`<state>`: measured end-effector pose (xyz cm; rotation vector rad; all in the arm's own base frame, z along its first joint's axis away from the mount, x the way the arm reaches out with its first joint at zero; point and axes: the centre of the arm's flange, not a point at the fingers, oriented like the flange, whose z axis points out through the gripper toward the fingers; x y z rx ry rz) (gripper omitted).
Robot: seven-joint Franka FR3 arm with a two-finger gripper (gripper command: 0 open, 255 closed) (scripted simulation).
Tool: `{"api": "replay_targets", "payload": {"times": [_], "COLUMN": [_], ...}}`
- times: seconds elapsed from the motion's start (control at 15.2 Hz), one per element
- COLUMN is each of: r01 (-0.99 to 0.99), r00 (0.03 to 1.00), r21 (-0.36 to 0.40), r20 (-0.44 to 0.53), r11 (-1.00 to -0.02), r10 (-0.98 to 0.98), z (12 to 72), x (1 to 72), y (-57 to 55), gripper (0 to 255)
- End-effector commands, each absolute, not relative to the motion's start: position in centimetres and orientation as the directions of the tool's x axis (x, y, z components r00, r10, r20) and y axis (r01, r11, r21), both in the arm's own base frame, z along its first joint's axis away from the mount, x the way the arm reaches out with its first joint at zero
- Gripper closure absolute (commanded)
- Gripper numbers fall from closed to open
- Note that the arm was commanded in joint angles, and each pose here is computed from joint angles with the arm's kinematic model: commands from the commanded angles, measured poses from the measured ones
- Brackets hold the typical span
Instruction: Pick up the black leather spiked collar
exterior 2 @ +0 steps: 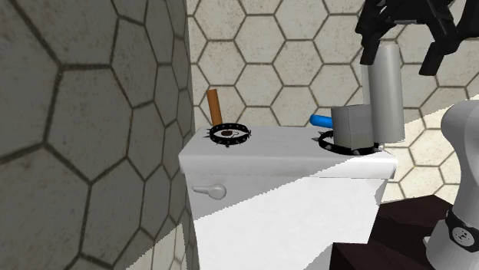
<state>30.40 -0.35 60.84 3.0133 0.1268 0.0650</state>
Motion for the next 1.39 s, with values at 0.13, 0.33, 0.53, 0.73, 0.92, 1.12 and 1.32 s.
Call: {"api": "replay_targets", "payload": {"times": [0.13, 0.33, 0.53, 0.73, 0.92, 1.12, 1.32], "r01": [0.091, 0.105, 0.120, 0.134, 0.149, 0.163, 0.177], "r00": [0.995, 0.993, 0.992, 0.990, 0.988, 0.986, 0.984], "r21": [0.097, 0.052, 0.007, -0.037, -0.082, -0.126, -0.170], "r20": [0.039, 0.043, 0.046, 0.051, 0.056, 0.061, 0.067], "r11": [-0.991, -0.993, -0.993, -0.990, -0.985, -0.979, -0.969], "r10": [0.095, 0.108, 0.120, 0.132, 0.144, 0.156, 0.168], "z": [60.2, 59.2, 58.0, 56.6, 55.0, 53.2, 51.3], "x": [31.5, 33.3, 35.1, 37.0, 38.9, 40.9, 42.9], "y": [-3.1, -7.2, -11.2, -15.1, -18.9, -22.7, -26.3], "gripper": [0, 0, 0, 0, 0, 0, 0]}}
